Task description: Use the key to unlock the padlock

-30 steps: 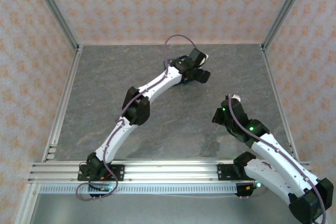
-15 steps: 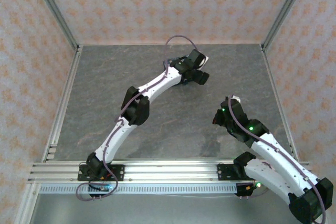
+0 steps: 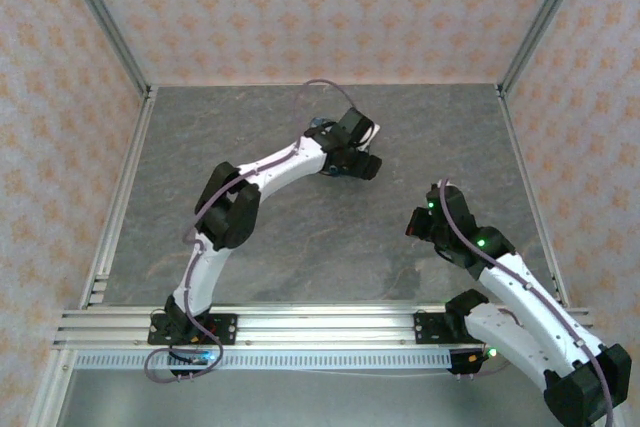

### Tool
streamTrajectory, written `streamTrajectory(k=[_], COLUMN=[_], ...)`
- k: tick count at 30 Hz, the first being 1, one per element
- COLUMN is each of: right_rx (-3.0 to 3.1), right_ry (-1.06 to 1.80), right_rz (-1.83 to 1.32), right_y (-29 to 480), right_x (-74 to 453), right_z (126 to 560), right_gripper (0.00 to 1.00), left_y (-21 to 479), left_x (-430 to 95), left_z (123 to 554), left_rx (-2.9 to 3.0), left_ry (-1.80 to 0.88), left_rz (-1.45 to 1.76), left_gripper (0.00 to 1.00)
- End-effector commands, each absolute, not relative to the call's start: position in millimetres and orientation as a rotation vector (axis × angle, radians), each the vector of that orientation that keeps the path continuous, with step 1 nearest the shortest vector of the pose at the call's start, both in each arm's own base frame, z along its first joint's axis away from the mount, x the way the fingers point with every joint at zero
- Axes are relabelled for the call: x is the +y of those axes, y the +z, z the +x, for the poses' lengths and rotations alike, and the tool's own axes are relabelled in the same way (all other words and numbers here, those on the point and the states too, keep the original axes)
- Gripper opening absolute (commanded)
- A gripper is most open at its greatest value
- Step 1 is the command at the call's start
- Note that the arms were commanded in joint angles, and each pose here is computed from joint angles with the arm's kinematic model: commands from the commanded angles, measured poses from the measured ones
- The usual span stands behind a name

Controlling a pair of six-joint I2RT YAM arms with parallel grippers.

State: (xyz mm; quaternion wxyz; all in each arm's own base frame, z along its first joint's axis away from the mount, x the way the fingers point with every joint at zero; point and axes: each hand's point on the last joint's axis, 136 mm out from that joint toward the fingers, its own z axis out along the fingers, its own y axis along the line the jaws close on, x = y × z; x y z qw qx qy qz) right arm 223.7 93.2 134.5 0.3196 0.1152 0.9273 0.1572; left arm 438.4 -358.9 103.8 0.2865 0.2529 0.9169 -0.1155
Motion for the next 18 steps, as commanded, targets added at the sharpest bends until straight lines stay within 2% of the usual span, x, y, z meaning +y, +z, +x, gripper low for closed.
streamTrajectory(k=[1, 18], right_rx=[2.433, 2.409], right_ry=[0.426, 0.458], right_rz=[0.302, 0.424], right_y=[141.1, 152.3], right_x=[92.2, 62.1], right_z=[223.8, 222.9], right_gripper=[0.0, 0.0], left_y=[116.9, 117.0], left_x=[-362.6, -352.6], left_z=[416.4, 322.4], left_rx=[2.438, 2.467], left_ry=[-0.363, -0.434], left_rz=[0.672, 0.704], left_gripper=[0.82, 0.83])
